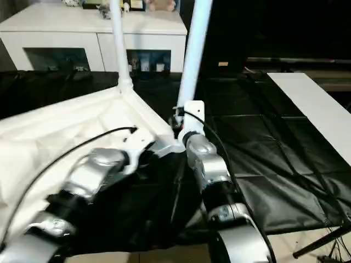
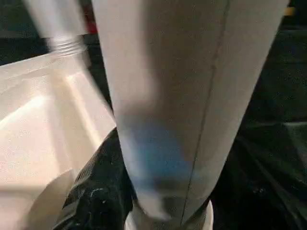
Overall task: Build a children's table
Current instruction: Rotate leg to tighten
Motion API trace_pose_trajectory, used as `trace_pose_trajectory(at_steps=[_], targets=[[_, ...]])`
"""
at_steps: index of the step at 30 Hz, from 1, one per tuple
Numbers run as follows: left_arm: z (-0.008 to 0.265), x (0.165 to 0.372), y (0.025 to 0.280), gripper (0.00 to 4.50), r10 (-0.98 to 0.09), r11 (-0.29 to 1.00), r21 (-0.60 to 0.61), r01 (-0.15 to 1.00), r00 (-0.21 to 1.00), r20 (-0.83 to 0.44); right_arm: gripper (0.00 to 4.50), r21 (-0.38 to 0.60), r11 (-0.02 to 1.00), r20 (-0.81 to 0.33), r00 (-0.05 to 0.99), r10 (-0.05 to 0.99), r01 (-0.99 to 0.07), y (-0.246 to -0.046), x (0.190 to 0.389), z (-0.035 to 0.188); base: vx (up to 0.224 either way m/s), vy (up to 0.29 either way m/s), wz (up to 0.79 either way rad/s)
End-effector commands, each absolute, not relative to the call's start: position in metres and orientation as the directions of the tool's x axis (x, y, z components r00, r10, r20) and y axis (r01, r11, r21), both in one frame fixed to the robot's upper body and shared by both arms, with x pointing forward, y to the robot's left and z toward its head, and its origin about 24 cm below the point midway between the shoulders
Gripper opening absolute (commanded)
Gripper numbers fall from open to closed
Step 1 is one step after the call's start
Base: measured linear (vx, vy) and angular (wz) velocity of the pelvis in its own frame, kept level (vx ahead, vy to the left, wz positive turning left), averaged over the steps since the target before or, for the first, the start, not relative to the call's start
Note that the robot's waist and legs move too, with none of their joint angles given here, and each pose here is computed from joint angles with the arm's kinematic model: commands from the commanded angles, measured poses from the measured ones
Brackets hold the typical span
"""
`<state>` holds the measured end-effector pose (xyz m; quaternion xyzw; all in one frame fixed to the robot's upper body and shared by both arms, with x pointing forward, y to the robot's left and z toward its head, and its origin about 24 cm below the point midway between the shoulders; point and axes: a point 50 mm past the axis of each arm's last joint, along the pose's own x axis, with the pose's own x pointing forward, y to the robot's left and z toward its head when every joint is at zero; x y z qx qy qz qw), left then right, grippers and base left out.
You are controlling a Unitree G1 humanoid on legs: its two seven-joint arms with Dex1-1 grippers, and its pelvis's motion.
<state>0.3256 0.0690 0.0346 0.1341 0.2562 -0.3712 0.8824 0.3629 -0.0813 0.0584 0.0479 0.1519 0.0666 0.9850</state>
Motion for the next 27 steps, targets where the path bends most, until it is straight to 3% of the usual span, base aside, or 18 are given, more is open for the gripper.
trace_pose_trajectory(at_steps=[1,7,9,11,15,19,21,25,27], targets=[[0.038,0.327,0.056,0.0,-0.59,0.727,-0.004,0.687,0.621,-0.516,1.85,0.1,0.995,-0.518,0.852,0.075,-0.026,-0.082,0.344,0.007,0.0,0.0,0.0],[0.037,0.328,0.066,0.0,-0.568,0.738,0.008,0.675,0.627,-0.532,1.85,0.069,0.996,-0.52,0.85,0.081,-0.053,-0.078,0.347,0.008,0.0,0.0,0.0],[0.036,0.329,0.072,0.0,-0.555,0.74,0.024,0.672,0.63,-0.543,1.85,0.104,0.993,-0.498,0.861,0.105,-0.06,-0.077,0.35,0.011,0.0,0.0,0.0],[0.037,0.33,0.075,0.0,-0.547,0.742,0.034,0.67,0.634,-0.547,2.55,0.161,0.985,-0.457,0.881,0.127,-0.058,-0.077,0.354,0.018,0.0,0.0,0.0],[0.038,0.331,0.077,0.0,-0.549,0.728,0.06,0.683,0.633,-0.546,2.89,0.17,0.98,-0.391,0.906,0.161,-0.1,-0.075,0.36,0.03,0.0,0.0,0.0],[0.043,0.331,0.082,0.0,-0.584,0.666,0.116,0.737,0.612,-0.534,3.08,0.194,0.958,-0.232,0.939,0.252,-0.209,-0.077,0.367,0.059,0.0,0.0,0.0],[0.046,0.328,0.09,0.0,-0.615,0.61,0.138,0.78,0.576,-0.539,3.42,0.198,0.939,-0.162,0.935,0.314,-0.281,-0.088,0.365,0.075,0.0,0.0,0.0],[0.049,0.324,0.098,0.0,-0.649,0.546,0.144,0.825,0.525,-0.551,3.65,0.171,0.913,-0.124,0.911,0.393,-0.371,-0.097,0.358,0.085,0.01,-0.039,0.0],[0.051,0.313,0.105,0.0,-0.716,0.395,0.147,0.907,0.404,-0.569,3.65,0.145,0.836,-0.133,0.827,0.546,-0.529,-0.11,0.34,0.089,0.03,-0.021,-0.01]])
